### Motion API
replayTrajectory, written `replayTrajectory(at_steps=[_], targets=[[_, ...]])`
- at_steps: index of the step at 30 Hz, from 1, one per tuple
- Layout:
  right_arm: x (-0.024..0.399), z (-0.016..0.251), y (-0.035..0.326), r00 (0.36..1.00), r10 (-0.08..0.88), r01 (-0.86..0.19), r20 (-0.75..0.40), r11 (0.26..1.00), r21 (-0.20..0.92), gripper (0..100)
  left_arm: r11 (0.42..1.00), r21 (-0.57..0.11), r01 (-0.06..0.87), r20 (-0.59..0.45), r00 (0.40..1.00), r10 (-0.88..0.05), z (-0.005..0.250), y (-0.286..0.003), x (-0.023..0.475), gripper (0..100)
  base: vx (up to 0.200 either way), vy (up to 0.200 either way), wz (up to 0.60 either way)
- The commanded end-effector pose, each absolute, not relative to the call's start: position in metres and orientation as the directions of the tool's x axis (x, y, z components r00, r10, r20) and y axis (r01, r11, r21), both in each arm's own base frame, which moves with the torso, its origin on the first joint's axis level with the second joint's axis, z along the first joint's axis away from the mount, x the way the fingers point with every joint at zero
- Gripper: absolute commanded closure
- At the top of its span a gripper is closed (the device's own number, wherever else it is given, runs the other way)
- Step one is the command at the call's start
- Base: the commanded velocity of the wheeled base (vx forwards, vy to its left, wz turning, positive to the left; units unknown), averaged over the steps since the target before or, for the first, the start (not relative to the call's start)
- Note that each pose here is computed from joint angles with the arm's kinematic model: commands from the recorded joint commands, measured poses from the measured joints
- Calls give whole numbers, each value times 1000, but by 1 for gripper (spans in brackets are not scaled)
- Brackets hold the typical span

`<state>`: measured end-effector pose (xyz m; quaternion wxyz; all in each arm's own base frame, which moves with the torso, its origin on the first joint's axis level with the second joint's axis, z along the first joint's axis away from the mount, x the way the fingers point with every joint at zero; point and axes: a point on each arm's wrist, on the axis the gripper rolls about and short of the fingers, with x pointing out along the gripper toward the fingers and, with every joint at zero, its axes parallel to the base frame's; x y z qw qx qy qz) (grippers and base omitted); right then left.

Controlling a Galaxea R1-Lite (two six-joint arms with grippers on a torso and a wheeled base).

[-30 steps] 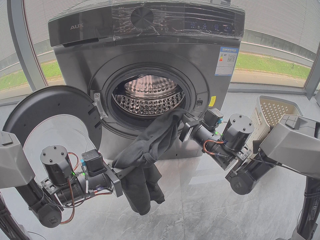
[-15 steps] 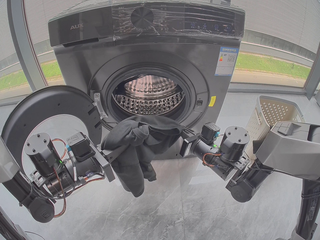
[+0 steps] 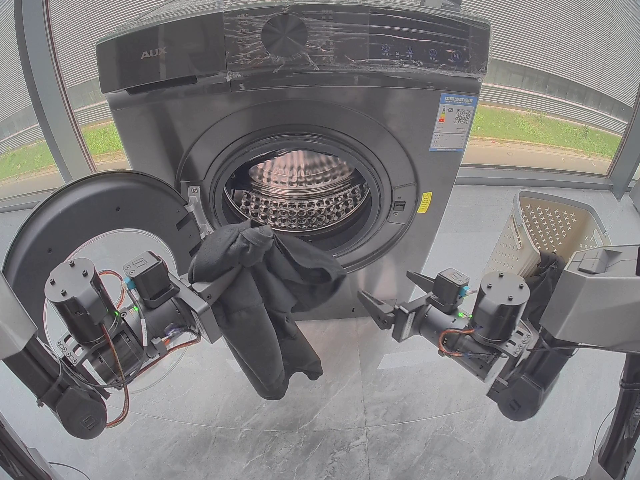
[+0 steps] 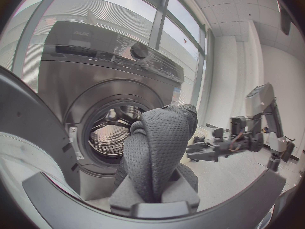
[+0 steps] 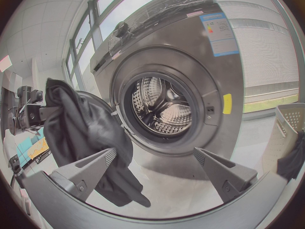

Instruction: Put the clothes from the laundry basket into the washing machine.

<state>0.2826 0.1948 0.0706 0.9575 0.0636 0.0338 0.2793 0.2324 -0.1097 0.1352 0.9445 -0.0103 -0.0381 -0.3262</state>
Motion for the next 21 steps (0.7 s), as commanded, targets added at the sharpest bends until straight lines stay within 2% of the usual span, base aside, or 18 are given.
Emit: replayTrajectory(at_steps=[1, 4, 8, 10, 17, 21], targets=[[252, 86, 157, 865, 497, -485, -64, 863, 144, 0, 861, -9, 509, 81, 859, -506, 134, -106, 240, 100, 0, 0, 0], [251, 80, 136, 889, 444, -429, -109, 893, 139, 0, 907, -29, 420, 81, 906, -416, 134, -108, 239, 100, 0, 0, 0], [251, 80, 131, 896, 430, -414, -113, 899, 142, 0, 919, -31, 393, 86, 917, -390, 135, -109, 240, 100, 0, 0, 0], [252, 81, 132, 896, 430, -415, -107, 899, 142, 0, 931, -18, 363, 46, 931, -362, 126, -107, 239, 100, 0, 0, 0], [252, 80, 131, 897, 429, -413, -110, 900, 142, 0, 937, -58, 344, 46, 939, -342, 125, -118, 238, 100, 0, 0, 0], [252, 80, 131, 897, 429, -413, -110, 900, 143, 0, 938, -59, 342, 6, 939, -343, 116, -119, 236, 100, 0, 0, 0]])
